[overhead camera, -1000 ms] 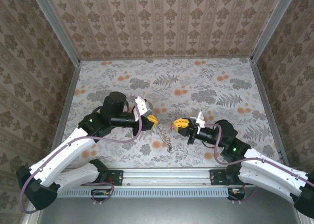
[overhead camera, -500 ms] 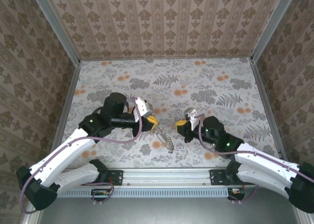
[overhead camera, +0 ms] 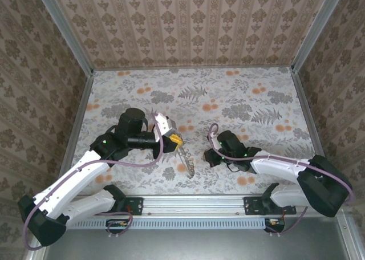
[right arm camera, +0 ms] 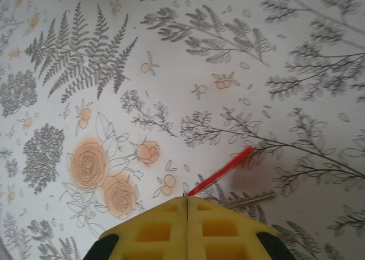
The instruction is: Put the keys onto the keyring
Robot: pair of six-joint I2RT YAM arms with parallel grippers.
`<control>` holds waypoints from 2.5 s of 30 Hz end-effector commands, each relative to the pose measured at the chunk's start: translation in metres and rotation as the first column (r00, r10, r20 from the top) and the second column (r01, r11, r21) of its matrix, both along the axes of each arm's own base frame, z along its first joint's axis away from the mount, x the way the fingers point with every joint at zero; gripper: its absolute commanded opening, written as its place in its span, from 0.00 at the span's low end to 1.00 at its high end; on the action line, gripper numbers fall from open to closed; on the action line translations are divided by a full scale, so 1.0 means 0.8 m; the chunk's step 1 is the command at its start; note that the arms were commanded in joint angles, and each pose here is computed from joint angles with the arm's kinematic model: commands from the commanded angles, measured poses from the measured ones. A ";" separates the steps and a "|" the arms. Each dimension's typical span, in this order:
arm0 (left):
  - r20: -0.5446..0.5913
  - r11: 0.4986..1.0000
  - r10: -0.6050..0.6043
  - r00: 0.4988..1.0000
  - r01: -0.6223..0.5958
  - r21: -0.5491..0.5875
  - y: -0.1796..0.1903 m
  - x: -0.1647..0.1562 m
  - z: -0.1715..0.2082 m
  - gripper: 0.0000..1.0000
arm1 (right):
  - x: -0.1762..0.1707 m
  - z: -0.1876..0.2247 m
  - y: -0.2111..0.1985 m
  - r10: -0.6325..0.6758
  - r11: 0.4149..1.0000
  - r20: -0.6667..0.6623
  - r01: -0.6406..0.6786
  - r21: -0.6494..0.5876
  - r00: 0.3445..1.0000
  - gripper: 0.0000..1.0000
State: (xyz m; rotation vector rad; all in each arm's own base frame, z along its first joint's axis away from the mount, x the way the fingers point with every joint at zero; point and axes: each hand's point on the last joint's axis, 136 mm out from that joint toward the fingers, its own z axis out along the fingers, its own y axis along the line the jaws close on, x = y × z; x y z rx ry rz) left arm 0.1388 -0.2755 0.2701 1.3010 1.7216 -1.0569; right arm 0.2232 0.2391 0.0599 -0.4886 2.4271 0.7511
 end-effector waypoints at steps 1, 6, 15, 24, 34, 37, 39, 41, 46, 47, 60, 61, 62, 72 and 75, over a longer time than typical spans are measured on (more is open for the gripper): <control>0.015 0.999 -0.009 1.000 0.010 -0.040 0.003 -0.006 0.012 0.00 | 0.003 0.051 0.025 0.045 0.989 0.088 -0.057 0.139 0.995 0.12; 0.021 0.997 -0.023 1.000 0.024 -0.070 0.003 -0.010 0.017 0.00 | -0.004 0.117 0.019 0.078 0.978 0.302 -0.132 0.162 0.950 0.31; 0.056 0.975 -0.117 0.992 0.125 -0.183 0.002 -0.034 0.045 0.00 | -0.071 0.241 0.047 0.214 0.827 0.655 -0.491 0.273 0.724 0.50; 0.051 0.967 -0.156 0.986 0.163 -0.197 0.001 -0.042 0.048 0.00 | -0.081 0.273 0.067 0.233 0.748 0.724 -0.596 0.294 0.650 0.51; 0.039 0.957 -0.197 0.980 0.201 -0.210 -0.002 -0.049 0.049 0.00 | -0.094 0.297 0.075 0.243 0.682 0.759 -0.663 0.309 0.604 0.39; 0.039 0.956 -0.202 0.979 0.205 -0.211 -0.003 -0.050 0.049 0.00 | -0.097 0.299 0.078 0.253 0.671 0.760 -0.674 0.308 0.599 0.35; 0.038 0.954 -0.210 0.977 0.213 -0.211 -0.004 -0.052 0.049 0.00 | -0.097 0.301 0.079 0.254 0.670 0.762 -0.676 0.306 0.596 0.35; 0.037 0.953 -0.215 0.976 0.218 -0.213 -0.004 -0.053 0.049 0.00 | -0.098 0.303 0.080 0.255 0.666 0.765 -0.681 0.304 0.592 0.35; 0.039 0.952 -0.219 0.975 0.222 -0.213 -0.005 -0.054 0.050 0.00 | -0.103 0.307 0.086 0.271 0.648 0.767 -0.700 0.301 0.581 0.34; 0.040 0.951 -0.220 0.975 0.223 -0.212 -0.005 -0.054 0.050 0.00 | -0.102 0.305 0.088 0.276 0.649 0.764 -0.699 0.299 0.583 0.34; 0.041 0.951 -0.223 0.974 0.227 -0.210 -0.007 -0.054 0.049 0.00 | -0.104 0.301 0.097 0.305 0.640 0.756 -0.713 0.288 0.579 0.20; 0.041 0.951 -0.223 0.974 0.227 -0.211 -0.006 -0.055 0.049 0.00 | -0.104 0.303 0.097 0.304 0.640 0.758 -0.713 0.287 0.577 0.17; 0.041 0.951 -0.225 0.974 0.228 -0.210 -0.007 -0.055 0.049 0.00 | -0.105 0.303 0.097 0.307 0.638 0.758 -0.715 0.284 0.575 0.15; 0.043 0.951 -0.225 0.973 0.229 -0.208 -0.010 -0.052 0.048 0.00 | -0.107 0.301 0.101 0.332 0.635 0.750 -0.723 0.270 0.572 0.00; 0.038 0.952 -0.225 0.974 0.228 -0.204 -0.010 -0.052 0.050 0.00 | -0.105 0.303 0.099 0.312 0.645 0.757 -0.713 0.275 0.574 0.00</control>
